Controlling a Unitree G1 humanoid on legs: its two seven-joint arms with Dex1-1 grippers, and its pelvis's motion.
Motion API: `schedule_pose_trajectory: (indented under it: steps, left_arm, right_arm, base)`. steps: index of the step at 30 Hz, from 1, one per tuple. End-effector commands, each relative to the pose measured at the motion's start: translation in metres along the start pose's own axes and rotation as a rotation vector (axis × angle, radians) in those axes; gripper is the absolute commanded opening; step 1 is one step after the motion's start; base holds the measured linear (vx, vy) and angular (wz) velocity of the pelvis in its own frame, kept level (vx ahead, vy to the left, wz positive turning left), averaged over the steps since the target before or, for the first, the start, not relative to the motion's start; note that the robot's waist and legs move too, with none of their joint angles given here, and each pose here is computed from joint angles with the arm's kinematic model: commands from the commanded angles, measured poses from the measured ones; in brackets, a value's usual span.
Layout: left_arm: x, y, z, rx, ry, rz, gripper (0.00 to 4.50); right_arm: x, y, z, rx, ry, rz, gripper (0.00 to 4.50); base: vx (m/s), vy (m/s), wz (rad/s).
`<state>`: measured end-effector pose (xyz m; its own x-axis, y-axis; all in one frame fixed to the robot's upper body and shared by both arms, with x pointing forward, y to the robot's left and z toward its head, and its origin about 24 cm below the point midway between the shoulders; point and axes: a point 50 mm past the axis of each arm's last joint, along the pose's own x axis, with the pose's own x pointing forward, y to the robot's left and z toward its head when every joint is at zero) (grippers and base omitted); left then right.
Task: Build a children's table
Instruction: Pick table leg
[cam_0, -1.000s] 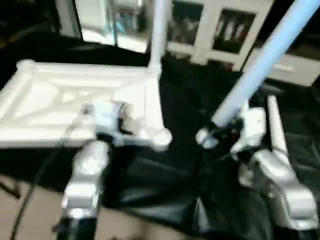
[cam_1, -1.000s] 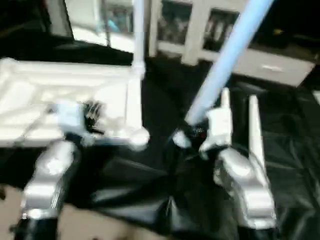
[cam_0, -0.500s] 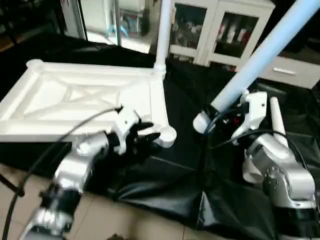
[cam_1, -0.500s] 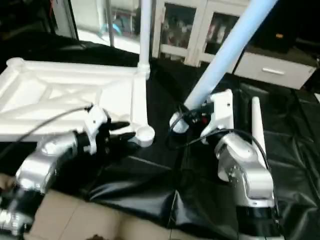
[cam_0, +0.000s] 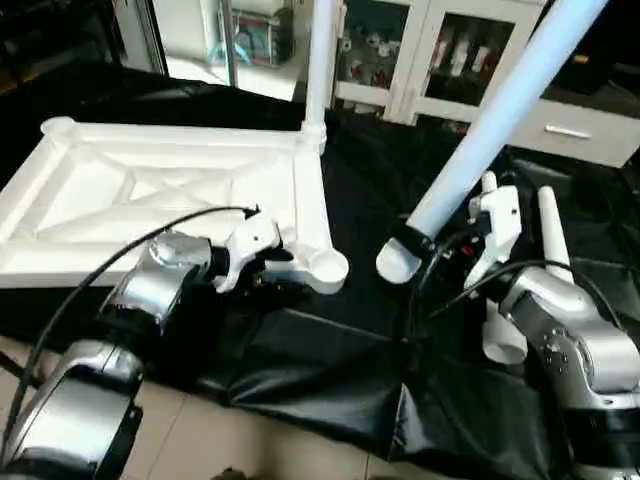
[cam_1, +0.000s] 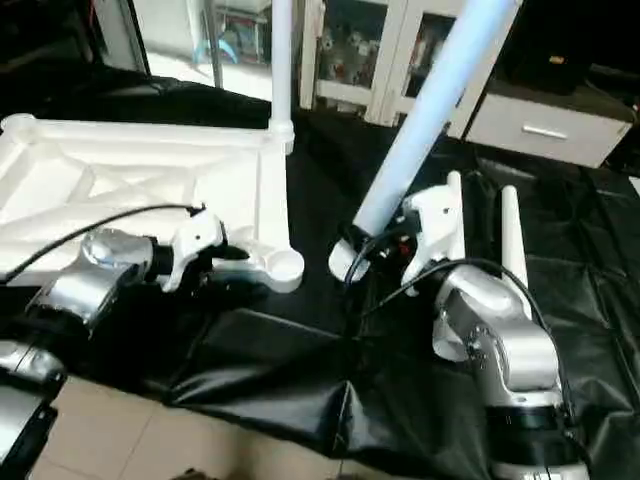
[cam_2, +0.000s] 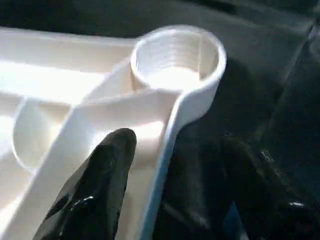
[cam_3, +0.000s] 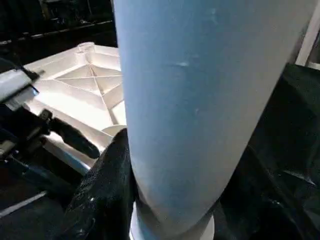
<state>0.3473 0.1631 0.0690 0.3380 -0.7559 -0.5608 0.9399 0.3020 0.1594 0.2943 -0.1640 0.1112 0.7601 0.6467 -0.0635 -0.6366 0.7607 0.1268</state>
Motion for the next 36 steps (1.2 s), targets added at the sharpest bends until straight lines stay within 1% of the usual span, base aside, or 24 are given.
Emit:
schedule_pose_trajectory:
  steps: [1, 6, 11, 12, 15, 16, 17, 18, 21, 23, 24, 25, 26, 27, 28, 29, 32, 34, 36]
  left_arm:
    - [-0.001, 0.006, 0.007, 0.048, 0.011, 0.003, 3.1]
    - [-0.009, 0.012, 0.001, 0.05, 0.064, -0.001, 3.1]
    - [-0.012, 0.015, -0.001, 0.045, 0.049, 0.004, 3.1]
    - [-0.012, 0.015, -0.001, 0.044, 0.048, 0.003, 2.84]
    - [-0.011, 0.015, -0.003, 0.054, 0.06, 0.009, 2.7]
    - [-0.01, 0.015, -0.003, 0.057, 0.061, 0.021, 2.56]
    - [-0.009, 0.016, -0.003, 0.06, 0.062, 0.031, 2.56]
    - [-0.009, 0.016, -0.003, 0.061, 0.062, 0.033, 2.27]
    - [-0.008, 0.017, -0.001, 0.065, 0.062, 0.038, 2.27]
    - [-0.006, 0.017, 0.0, 0.073, 0.058, 0.04, 1.96]
    - [-0.005, 0.017, 0.001, 0.079, 0.062, 0.032, 1.96]
    - [-0.003, 0.016, 0.001, 0.085, 0.073, 0.024, 1.85]
    - [-0.003, 0.016, 0.001, 0.085, 0.073, 0.024, 1.85]
    - [-0.002, 0.015, 0.0, 0.091, 0.088, 0.011, 1.72]
    - [-0.002, 0.015, 0.0, 0.091, 0.088, 0.011, 1.72]
    - [-0.001, 0.014, -0.002, 0.097, 0.108, -0.003, 1.48]
    - [0.0, 0.013, -0.004, 0.108, 0.141, -0.014, 1.38]
    - [0.0, 0.013, -0.005, 0.11, 0.151, -0.013, 1.12]
    - [0.001, 0.014, -0.006, 0.119, 0.171, -0.006, 1.01]
  right_arm:
    - [-0.001, 0.0, 0.005, -0.02, 0.003, 0.018, 1.84]
    - [-0.001, 0.002, 0.006, -0.023, 0.006, 0.044, 1.84]
    - [0.0, 0.002, 0.005, -0.024, 0.009, 0.048, 1.84]
    - [0.0, 0.002, 0.005, -0.024, 0.01, 0.05, 1.84]
    - [0.001, 0.003, 0.004, -0.024, 0.011, 0.058, 1.84]
    - [0.002, 0.004, 0.004, -0.025, 0.011, 0.061, 1.84]
    - [0.002, 0.004, 0.005, -0.026, 0.01, 0.064, 1.84]
    - [0.002, 0.004, 0.005, -0.026, 0.01, 0.065, 1.84]
    - [0.002, 0.004, 0.005, -0.026, 0.009, 0.066, 1.84]
    - [0.002, 0.004, 0.005, -0.028, 0.01, 0.069, 1.84]
    - [0.002, 0.004, 0.006, -0.029, 0.01, 0.07, 1.84]
    - [0.002, 0.004, 0.006, -0.03, 0.011, 0.072, 1.84]
    - [0.002, 0.004, 0.006, -0.03, 0.011, 0.072, 1.84]
    - [0.002, 0.004, 0.006, -0.032, 0.012, 0.074, 1.84]
    - [0.002, 0.004, 0.006, -0.032, 0.012, 0.074, 1.84]
    - [0.001, 0.004, 0.006, -0.034, 0.012, 0.075, 1.84]
    - [0.001, 0.003, 0.008, -0.039, 0.012, 0.079, 1.84]
    - [0.001, 0.003, 0.008, -0.042, 0.011, 0.08, 1.84]
    - [0.002, 0.003, 0.009, -0.044, 0.01, 0.081, 1.84]
  base:
    - [0.0, 0.0, 0.0]
    - [0.0, 0.0, 0.0]
    - [0.0, 0.0, 0.0]
    - [0.0, 0.0, 0.0]
    - [0.0, 0.0, 0.0]
    - [0.0, 0.0, 0.0]
    - [0.0, 0.0, 0.0]
    - [0.0, 0.0, 0.0]
    - [0.0, 0.0, 0.0]
    - [0.0, 0.0, 0.0]
    - [0.0, 0.0, 0.0]
    - [0.0, 0.0, 0.0]
    - [0.0, 0.0, 0.0]
    - [0.0, 0.0, 0.0]
    - [0.0, 0.0, 0.0]
    - [0.0, 0.0, 0.0]
    - [0.0, 0.0, 0.0]
    - [0.0, 0.0, 0.0]
    - [0.0, 0.0, 0.0]
